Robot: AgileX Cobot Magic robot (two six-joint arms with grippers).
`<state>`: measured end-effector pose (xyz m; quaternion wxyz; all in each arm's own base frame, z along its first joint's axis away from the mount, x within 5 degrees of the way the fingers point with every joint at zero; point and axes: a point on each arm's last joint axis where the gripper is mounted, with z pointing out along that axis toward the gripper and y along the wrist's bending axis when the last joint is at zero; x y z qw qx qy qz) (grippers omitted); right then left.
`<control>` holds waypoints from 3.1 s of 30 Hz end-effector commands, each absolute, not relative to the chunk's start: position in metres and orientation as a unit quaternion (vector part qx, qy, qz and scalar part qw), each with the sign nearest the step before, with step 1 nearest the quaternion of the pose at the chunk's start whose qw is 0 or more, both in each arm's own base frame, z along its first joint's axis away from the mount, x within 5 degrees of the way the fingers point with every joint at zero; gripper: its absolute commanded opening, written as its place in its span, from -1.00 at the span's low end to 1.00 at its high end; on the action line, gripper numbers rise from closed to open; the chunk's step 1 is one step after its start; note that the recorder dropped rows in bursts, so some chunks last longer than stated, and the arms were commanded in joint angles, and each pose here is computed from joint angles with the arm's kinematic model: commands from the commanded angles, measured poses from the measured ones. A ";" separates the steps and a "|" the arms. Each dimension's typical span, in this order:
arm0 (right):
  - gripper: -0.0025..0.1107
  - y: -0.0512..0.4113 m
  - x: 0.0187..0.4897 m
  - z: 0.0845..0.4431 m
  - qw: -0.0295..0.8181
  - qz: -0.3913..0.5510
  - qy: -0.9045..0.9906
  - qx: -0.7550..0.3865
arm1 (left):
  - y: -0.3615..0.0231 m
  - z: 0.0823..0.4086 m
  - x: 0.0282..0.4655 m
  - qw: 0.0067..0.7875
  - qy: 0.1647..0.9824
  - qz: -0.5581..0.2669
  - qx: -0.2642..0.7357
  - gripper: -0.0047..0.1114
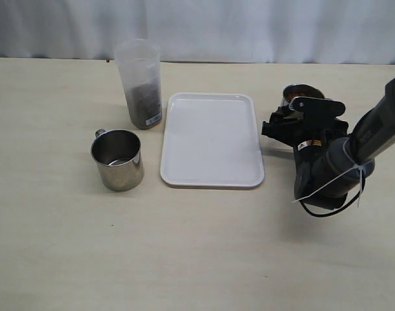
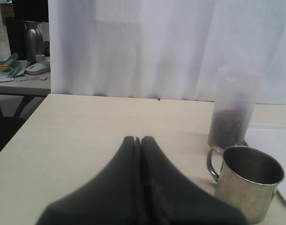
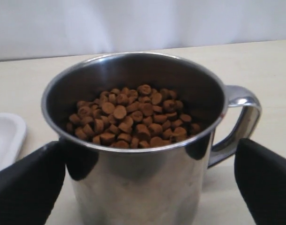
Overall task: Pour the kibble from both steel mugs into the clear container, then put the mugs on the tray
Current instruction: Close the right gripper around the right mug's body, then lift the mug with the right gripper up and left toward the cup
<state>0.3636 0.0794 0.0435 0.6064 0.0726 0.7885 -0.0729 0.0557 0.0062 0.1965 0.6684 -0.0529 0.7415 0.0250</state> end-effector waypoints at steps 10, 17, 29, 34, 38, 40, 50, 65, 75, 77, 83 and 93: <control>0.37 0.068 0.368 0.048 0.624 -0.088 0.772 0.079 | 0.006 0.196 0.056 0.670 0.740 0.024 -0.051 -0.92; 0.37 0.059 0.368 0.040 0.616 -0.097 0.777 0.084 | 0.006 0.196 0.056 0.670 0.740 0.024 -0.051 -0.92; 0.37 0.061 0.386 0.030 0.628 -0.100 0.767 0.088 | 0.006 0.197 0.056 0.673 0.738 0.024 -0.051 -0.92; 0.37 0.062 0.388 0.032 0.631 -0.098 0.764 0.090 | 0.006 0.197 0.056 0.673 0.738 0.024 -0.051 -0.92; 0.37 0.062 0.388 0.032 0.631 -0.098 0.764 0.090 | 0.006 0.197 0.056 0.673 0.738 0.024 -0.051 -0.92; 0.37 0.062 0.388 0.032 0.631 -0.098 0.764 0.090 | 0.006 0.197 0.056 0.673 0.738 0.024 -0.051 -0.92; -0.78 0.063 0.388 0.028 0.611 -0.113 0.781 0.066 | 0.006 0.197 0.056 0.673 0.738 0.024 -0.051 -0.92; -0.87 0.061 0.378 0.084 0.622 -0.142 0.769 0.017 | 0.006 0.196 0.056 0.670 0.740 0.024 -0.051 -0.92; -0.87 0.063 0.350 0.143 0.627 -0.104 0.772 -0.030 | 0.006 0.196 0.056 0.670 0.740 0.024 -0.051 -0.92; -0.87 0.066 0.345 0.153 0.635 -0.088 0.765 -0.050 | 0.006 0.196 0.056 0.670 0.740 0.024 -0.051 -0.92; -0.87 0.079 0.335 0.177 0.617 -0.015 0.780 -0.100 | 0.006 0.196 0.056 0.670 0.740 0.024 -0.051 -0.92; -0.87 0.114 0.330 0.230 0.598 0.031 0.777 -0.194 | 0.006 0.197 0.056 0.672 0.738 0.024 -0.051 -0.92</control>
